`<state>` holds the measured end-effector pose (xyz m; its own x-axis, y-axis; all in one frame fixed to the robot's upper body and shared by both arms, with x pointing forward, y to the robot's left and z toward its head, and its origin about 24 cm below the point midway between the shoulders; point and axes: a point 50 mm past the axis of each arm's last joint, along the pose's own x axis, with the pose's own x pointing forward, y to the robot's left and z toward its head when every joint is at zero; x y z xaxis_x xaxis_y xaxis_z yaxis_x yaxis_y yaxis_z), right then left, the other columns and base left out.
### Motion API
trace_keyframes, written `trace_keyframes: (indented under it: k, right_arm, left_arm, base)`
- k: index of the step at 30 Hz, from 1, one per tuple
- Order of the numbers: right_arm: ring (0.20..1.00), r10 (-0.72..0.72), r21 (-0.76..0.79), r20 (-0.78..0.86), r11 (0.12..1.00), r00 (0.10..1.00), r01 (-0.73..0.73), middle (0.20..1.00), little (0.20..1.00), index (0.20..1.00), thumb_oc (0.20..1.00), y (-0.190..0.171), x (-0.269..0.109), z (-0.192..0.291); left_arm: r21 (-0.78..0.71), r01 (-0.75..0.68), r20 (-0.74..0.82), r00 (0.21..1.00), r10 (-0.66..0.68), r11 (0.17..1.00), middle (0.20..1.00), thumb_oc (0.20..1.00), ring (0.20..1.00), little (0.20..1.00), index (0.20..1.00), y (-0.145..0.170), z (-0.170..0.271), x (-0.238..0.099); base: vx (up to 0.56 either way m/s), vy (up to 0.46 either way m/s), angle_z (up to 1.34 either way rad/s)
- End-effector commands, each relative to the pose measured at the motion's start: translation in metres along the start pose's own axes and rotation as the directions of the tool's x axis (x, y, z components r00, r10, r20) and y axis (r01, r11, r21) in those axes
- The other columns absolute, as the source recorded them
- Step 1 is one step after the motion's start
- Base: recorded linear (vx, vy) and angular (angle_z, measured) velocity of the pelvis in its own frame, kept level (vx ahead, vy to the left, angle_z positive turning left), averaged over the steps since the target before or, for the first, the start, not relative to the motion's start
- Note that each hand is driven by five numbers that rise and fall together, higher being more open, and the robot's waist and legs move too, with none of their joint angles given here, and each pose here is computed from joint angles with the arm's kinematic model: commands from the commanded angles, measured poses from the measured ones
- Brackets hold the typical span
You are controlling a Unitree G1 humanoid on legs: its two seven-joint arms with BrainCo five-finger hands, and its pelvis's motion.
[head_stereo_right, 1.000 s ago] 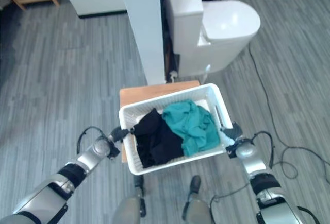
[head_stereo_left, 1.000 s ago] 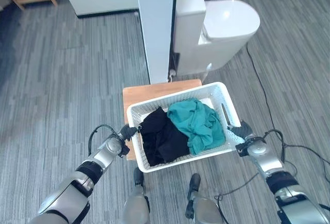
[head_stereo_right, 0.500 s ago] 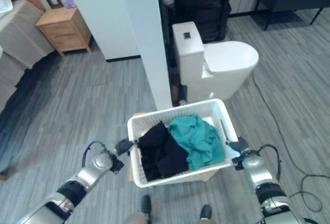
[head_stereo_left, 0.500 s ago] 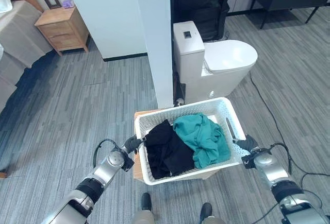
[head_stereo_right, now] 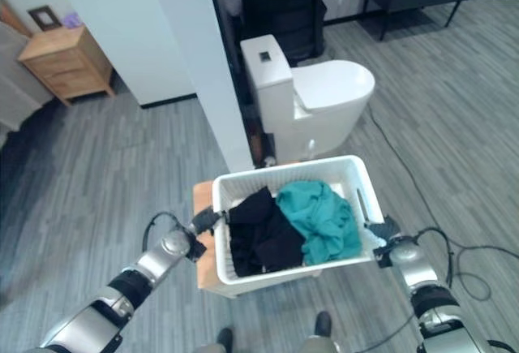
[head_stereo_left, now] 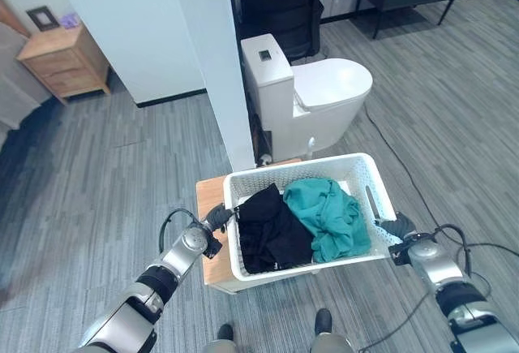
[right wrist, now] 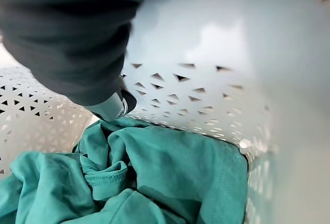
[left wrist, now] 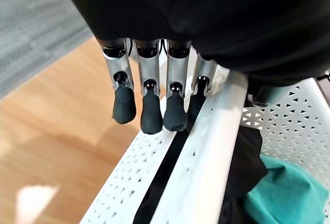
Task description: Grab the laundry basket,head to the washer,open it,put in the laundry and shut it.
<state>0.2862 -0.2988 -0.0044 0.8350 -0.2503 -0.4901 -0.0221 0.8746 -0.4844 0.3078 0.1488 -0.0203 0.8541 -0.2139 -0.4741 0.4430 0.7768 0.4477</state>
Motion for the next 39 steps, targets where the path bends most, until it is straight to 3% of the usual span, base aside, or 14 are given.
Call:
trace_keyframes:
  k: [1, 8, 12, 17, 22, 28, 39]
  right_arm:
    - [0.2, -0.06, 0.06, 0.188, 0.997, 0.98, 0.049, 0.2, 0.2, 0.2, 0.2, -0.029, 0.0, 0.052]
    - [0.2, -0.026, 0.028, 0.186, 0.999, 0.982, 0.021, 0.2, 0.2, 0.2, 0.2, -0.017, 0.004, 0.056]
    - [0.2, -0.009, 0.042, 0.154, 0.999, 0.988, 0.002, 0.2, 0.2, 0.2, 0.2, -0.015, 0.007, 0.051]
    - [0.2, -0.035, 0.047, 0.054, 0.998, 0.998, 0.032, 0.2, 0.2, 0.2, 0.2, -0.025, 0.014, 0.04]
    - [0.2, -0.049, 0.018, 0.065, 0.999, 0.997, 0.048, 0.2, 0.2, 0.2, 0.2, -0.029, 0.019, 0.057]
    - [0.2, -0.035, 0.019, 0.146, 0.999, 0.989, 0.032, 0.2, 0.2, 0.2, 0.2, -0.023, 0.017, 0.072]
    - [0.2, -0.053, 0.059, 0.189, 0.997, 0.981, 0.042, 0.2, 0.2, 0.2, 0.2, -0.028, 0.012, 0.072]
  left_arm:
    - [0.018, -0.049, 0.113, 0.993, 0.046, 0.999, 0.2, 0.2, 0.2, 0.2, 0.2, 0.011, 0.024, 0.004]
    - [0.066, -0.07, 0.069, 0.995, 0.065, 0.995, 0.2, 0.2, 0.2, 0.2, 0.2, 0.021, 0.012, 0.002]
    - [0.087, -0.127, 0.056, 0.991, 0.122, 0.988, 0.2, 0.2, 0.2, 0.2, 0.2, 0.044, 0.012, -0.001]
    - [0.09, -0.164, 0.027, 0.986, 0.162, 0.982, 0.2, 0.2, 0.2, 0.2, 0.2, 0.058, 0.005, -0.002]
    - [0.053, -0.25, -0.016, 0.968, 0.251, 0.967, 0.2, 0.2, 0.2, 0.2, 0.2, 0.08, 0.002, -0.001]
    - [0.012, -0.268, -0.022, 0.963, 0.268, 0.963, 0.2, 0.2, 0.2, 0.2, 0.2, 0.08, 0.001, 0.0]
    - [0.006, -0.232, 0.052, 0.972, 0.231, 0.973, 0.2, 0.2, 0.2, 0.2, 0.2, 0.07, 0.02, 0.004]
  base:
    - [-0.16, 0.374, -0.52]
    - [-0.18, 0.273, -0.84]
    - [-0.45, 0.15, -1.27]
    - [-0.22, -0.093, -0.86]
    - [-0.27, -0.373, -1.07]
    - [-0.18, -0.44, -0.69]
    - [-0.03, -0.105, -0.17]
